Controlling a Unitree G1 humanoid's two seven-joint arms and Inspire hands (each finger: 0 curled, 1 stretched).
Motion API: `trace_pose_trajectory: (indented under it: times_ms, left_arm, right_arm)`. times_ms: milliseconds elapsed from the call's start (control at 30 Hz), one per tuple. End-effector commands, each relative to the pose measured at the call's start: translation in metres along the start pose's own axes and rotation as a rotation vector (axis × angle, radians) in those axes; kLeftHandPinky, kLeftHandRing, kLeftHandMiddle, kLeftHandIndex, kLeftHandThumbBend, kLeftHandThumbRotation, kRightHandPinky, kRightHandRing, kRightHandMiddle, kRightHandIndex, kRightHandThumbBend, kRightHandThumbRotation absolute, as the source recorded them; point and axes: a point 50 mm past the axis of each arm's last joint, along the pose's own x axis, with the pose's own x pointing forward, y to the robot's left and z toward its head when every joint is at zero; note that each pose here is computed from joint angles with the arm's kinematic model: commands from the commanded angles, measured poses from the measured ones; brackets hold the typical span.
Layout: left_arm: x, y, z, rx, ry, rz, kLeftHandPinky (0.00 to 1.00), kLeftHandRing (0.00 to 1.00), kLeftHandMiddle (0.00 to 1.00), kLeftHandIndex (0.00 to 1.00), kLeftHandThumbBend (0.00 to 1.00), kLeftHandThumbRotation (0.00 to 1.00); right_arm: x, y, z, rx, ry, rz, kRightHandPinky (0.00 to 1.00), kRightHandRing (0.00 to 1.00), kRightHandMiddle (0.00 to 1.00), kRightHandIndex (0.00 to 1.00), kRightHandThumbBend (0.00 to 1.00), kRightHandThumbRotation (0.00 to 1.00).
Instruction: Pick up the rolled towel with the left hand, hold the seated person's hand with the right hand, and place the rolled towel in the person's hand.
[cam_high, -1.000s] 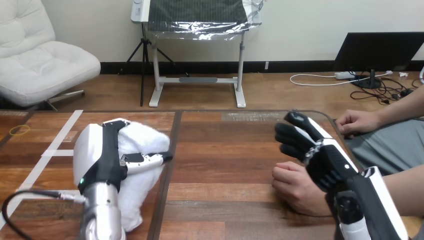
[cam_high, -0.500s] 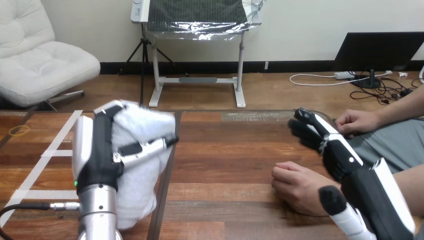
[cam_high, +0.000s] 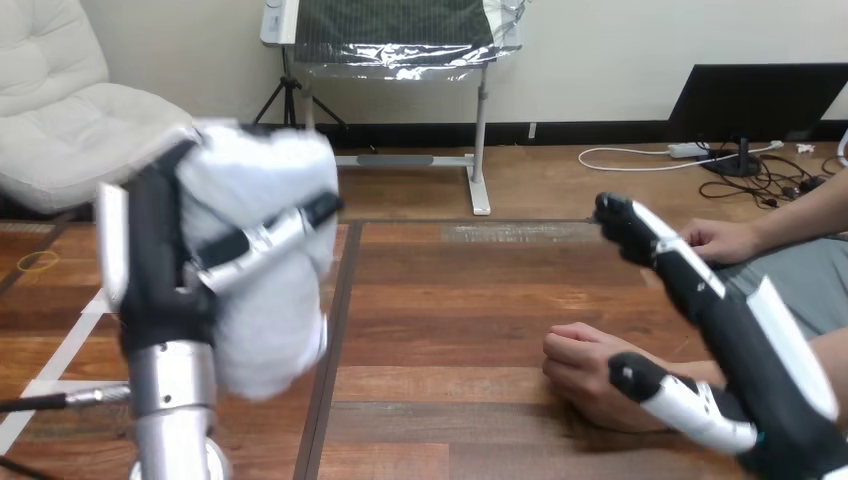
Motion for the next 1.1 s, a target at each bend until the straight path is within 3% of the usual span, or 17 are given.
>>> trace_pose_trajectory:
  times_ms: [0,367,1067]
  left_arm:
    - [0.017,0.001,0.036,-0.096,-0.212,0.038,0.25,0.31,0.37,0.4,0.58,0.0]
    - [0.017,0.001,0.038,-0.163,-0.245,0.062,0.24,0.3,0.37,0.39,0.58,0.0]
    - [0.016,0.002,0.034,-0.206,-0.24,0.055,0.23,0.3,0.37,0.39,0.6,0.0]
  right_arm:
    - [0.018,-0.022,0.003,-0.11,-0.056,-0.029,0.89,0.92,0.94,0.94,0.9,0.78]
    - [0.025,-0.036,-0.001,-0.233,-0.021,-0.001,0.83,0.92,0.95,0.94,0.97,0.73]
    - [0.037,-0.063,-0.015,-0.441,0.076,0.157,0.83,0.95,0.97,0.97,0.96,0.61]
